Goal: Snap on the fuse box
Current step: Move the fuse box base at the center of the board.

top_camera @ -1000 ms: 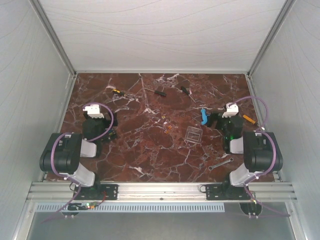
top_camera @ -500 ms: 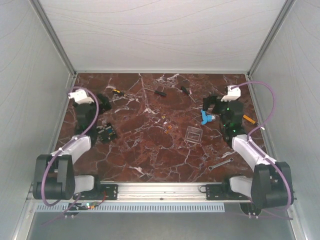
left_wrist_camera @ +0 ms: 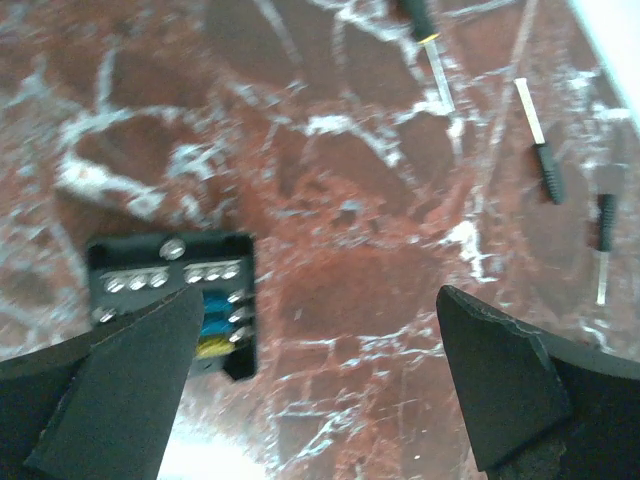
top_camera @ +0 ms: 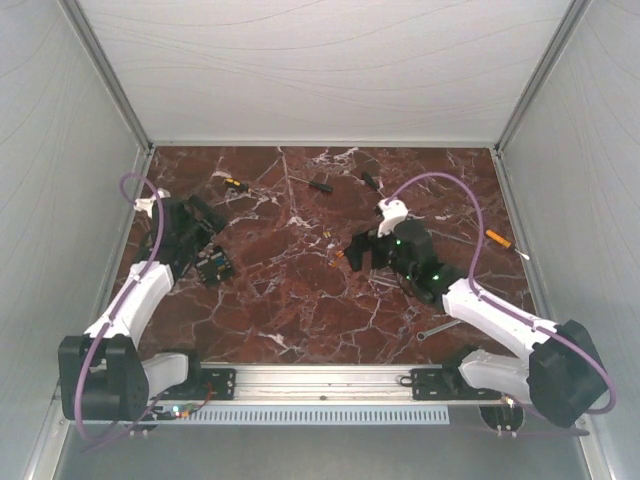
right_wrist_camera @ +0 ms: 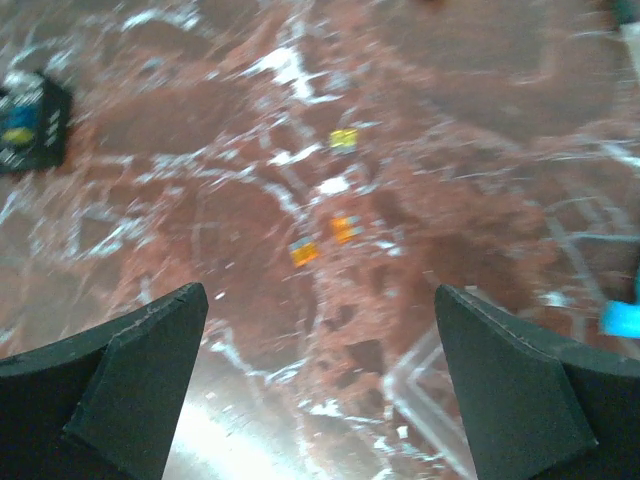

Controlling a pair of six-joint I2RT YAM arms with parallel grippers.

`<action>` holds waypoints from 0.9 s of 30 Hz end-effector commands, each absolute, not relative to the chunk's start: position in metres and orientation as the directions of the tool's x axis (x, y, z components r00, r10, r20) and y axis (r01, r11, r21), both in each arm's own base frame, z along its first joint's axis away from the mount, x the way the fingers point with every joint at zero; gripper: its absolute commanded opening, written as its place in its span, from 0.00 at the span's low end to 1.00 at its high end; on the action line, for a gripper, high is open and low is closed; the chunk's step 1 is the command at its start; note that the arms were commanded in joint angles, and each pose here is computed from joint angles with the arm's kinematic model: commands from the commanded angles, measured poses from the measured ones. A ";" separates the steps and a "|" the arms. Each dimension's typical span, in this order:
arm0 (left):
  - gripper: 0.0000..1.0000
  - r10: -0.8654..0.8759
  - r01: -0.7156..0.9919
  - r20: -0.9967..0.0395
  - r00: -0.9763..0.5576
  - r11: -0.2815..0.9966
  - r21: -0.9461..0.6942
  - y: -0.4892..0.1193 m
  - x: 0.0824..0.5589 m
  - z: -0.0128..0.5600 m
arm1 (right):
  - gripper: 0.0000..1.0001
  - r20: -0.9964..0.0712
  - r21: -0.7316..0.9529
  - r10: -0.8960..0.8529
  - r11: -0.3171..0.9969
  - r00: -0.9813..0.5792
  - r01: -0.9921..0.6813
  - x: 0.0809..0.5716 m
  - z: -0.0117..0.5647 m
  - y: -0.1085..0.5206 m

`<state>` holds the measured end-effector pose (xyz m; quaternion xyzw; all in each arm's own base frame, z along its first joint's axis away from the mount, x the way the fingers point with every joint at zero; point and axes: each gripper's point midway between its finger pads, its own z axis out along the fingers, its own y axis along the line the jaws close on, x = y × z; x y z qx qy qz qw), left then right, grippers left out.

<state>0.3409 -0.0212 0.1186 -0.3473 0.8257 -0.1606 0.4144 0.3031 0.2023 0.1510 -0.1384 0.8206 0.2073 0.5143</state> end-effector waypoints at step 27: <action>0.16 -0.767 -0.726 -0.411 -0.492 0.622 -0.292 0.022 0.272 0.026 | 0.93 -0.873 0.274 -0.077 0.740 -0.481 -0.614 0.248 0.109 0.253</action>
